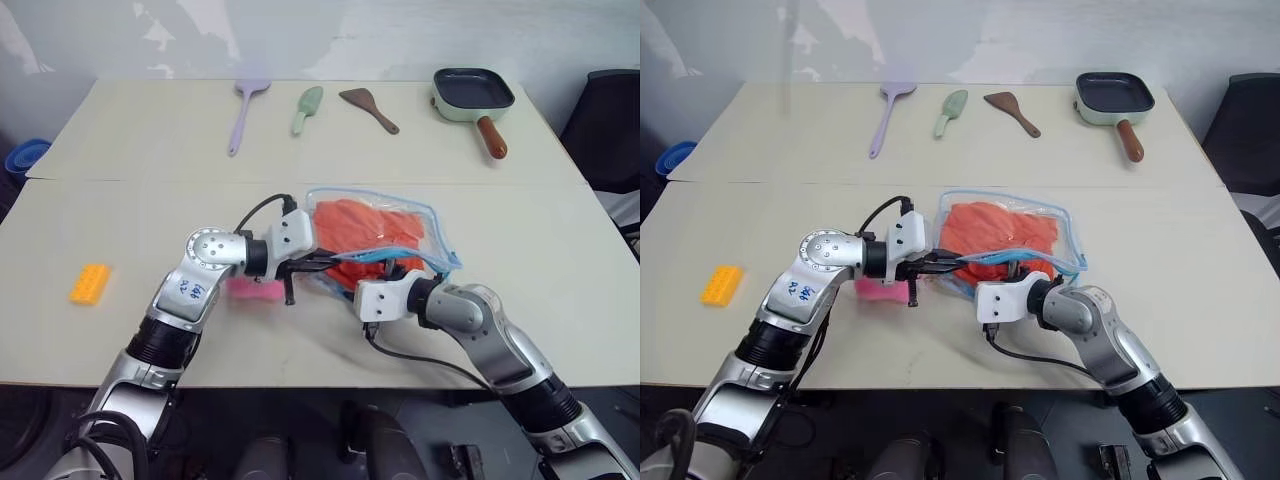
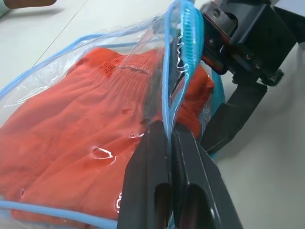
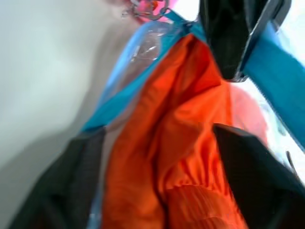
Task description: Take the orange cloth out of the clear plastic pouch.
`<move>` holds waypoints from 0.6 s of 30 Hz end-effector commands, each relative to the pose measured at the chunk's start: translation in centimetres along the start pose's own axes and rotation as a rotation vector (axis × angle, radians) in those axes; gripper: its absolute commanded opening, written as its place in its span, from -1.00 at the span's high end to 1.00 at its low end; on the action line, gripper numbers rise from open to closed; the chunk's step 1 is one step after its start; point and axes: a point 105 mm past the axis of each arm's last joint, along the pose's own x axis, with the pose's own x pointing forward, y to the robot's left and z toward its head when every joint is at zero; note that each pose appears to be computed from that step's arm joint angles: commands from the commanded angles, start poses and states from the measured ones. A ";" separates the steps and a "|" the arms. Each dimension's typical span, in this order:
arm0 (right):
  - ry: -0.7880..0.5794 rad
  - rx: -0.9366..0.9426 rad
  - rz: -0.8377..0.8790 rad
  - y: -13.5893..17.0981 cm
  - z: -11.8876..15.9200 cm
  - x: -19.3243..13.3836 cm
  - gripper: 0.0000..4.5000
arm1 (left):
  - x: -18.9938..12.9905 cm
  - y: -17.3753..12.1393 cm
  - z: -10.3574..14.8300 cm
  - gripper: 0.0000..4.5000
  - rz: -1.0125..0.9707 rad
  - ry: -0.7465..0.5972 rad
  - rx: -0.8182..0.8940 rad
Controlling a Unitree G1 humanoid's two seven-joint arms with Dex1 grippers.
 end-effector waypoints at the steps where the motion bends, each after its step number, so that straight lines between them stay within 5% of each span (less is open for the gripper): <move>1: 0.030 -0.007 0.004 0.4 -0.6 0.1 -0.98 | -0.1 0.3 1.1 1.00 0.008 -0.025 0.038; 18: 0.176 0.065 -0.009 0.3 -4.4 1.7 -0.98 | 0.3 0.0 1.2 1.00 0.001 -0.036 0.033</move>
